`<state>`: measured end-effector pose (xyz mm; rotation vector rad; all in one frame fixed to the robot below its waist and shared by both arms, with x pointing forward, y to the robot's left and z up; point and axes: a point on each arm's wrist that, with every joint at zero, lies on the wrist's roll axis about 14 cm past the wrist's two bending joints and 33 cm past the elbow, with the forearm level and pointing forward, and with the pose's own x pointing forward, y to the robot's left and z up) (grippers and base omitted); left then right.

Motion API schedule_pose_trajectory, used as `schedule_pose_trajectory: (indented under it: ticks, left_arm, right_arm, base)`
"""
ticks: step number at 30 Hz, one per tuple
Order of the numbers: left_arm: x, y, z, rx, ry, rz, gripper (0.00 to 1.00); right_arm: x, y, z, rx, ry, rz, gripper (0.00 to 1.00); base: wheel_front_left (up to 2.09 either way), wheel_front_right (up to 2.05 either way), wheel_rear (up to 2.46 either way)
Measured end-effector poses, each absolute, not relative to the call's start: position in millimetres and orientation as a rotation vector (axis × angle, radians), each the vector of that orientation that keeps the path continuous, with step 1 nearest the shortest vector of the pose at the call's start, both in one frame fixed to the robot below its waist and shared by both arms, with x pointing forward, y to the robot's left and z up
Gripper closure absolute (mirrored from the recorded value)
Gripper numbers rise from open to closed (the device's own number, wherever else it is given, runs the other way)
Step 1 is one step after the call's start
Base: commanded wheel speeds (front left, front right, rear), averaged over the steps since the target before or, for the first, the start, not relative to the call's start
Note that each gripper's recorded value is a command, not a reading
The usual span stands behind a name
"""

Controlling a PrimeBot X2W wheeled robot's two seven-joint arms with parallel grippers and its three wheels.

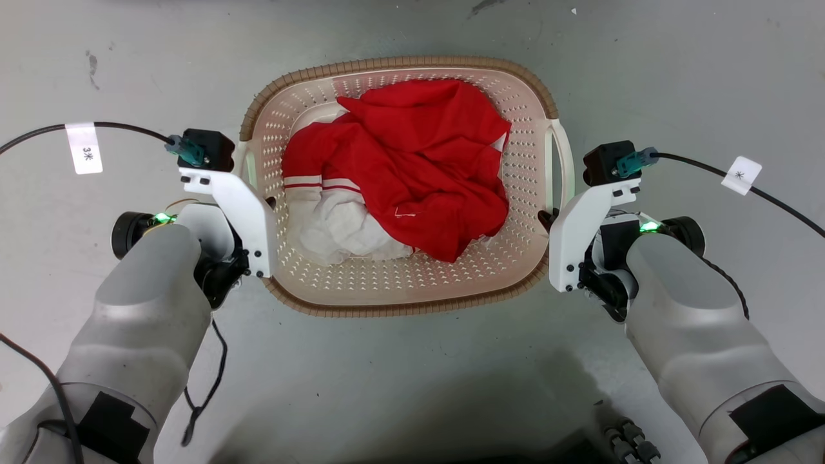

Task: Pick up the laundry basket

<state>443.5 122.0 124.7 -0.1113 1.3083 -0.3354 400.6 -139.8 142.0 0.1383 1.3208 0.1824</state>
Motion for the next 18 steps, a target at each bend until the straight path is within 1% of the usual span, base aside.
schedule_pose_trajectory:
  ticks: [9,16,18]
  left_arm:
    - [440,116,132,-0.136,1.329,-0.333,1.0]
    - [435,109,159,-0.167,1.348,-0.328,1.0]
    - [430,109,168,-0.173,1.357,-0.323,1.0]
  right_arm:
    - [404,-139,149,0.132,1.329,0.187,1.0]
    - [400,-141,170,0.11,1.37,0.193,1.0]
    - [395,-141,177,0.106,1.394,0.195,1.0]
  base:
    - [0.0,0.0,0.0]
    - [0.0,0.0,0.0]
    - [0.0,0.0,0.0]
